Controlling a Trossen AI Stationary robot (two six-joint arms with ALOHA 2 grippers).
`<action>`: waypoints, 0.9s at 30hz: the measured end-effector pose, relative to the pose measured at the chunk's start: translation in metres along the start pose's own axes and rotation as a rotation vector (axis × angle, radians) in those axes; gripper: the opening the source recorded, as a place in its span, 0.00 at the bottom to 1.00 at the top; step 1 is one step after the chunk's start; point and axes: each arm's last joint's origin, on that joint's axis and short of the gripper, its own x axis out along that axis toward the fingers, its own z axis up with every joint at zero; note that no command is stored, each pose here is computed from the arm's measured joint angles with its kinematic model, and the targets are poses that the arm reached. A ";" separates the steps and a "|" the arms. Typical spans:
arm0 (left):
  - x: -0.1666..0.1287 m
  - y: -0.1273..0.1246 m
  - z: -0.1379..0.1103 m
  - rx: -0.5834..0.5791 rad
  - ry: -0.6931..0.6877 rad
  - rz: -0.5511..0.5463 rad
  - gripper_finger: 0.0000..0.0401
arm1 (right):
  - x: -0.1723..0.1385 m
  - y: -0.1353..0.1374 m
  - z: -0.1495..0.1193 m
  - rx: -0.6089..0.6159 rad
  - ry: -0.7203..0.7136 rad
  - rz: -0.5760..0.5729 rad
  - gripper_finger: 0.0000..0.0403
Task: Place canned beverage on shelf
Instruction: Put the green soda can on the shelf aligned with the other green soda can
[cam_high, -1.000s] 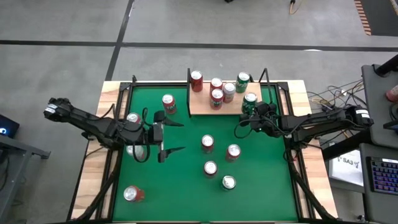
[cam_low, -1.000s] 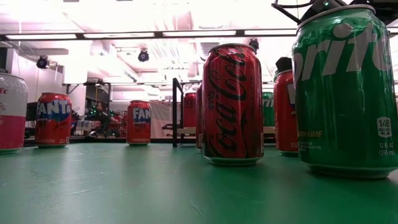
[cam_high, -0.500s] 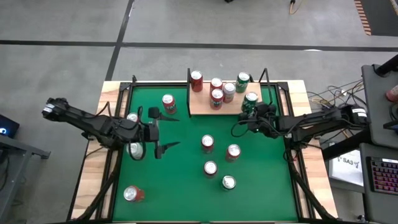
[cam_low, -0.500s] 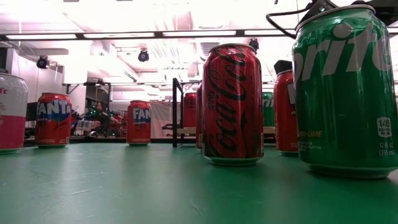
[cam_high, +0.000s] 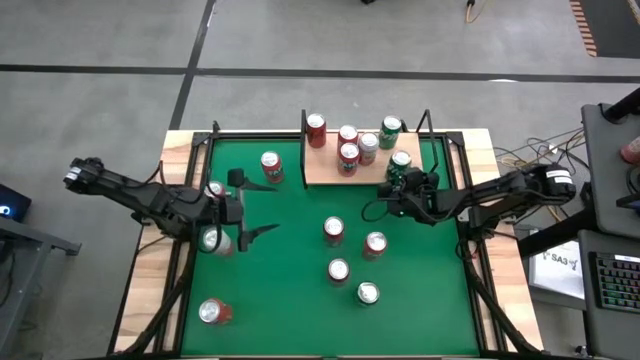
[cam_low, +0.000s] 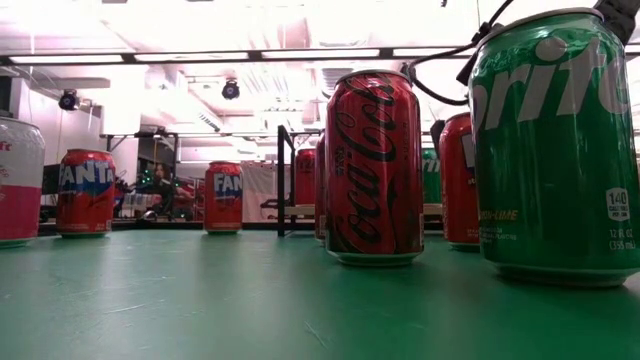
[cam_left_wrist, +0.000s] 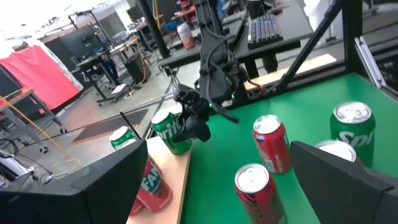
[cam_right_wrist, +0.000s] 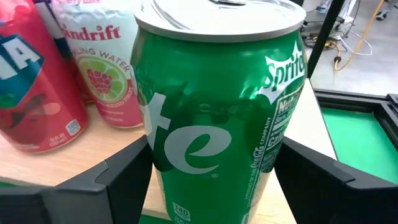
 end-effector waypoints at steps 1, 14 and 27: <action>-0.001 0.001 0.000 -0.003 -0.006 0.002 0.94 | 0.001 0.000 0.000 0.002 -0.002 -0.006 0.71; -0.007 0.004 0.002 0.002 -0.024 0.008 0.94 | 0.012 0.000 0.003 0.039 -0.016 -0.040 0.75; -0.006 0.004 0.001 0.009 -0.017 0.005 0.94 | 0.013 0.000 0.003 0.034 -0.005 -0.028 0.86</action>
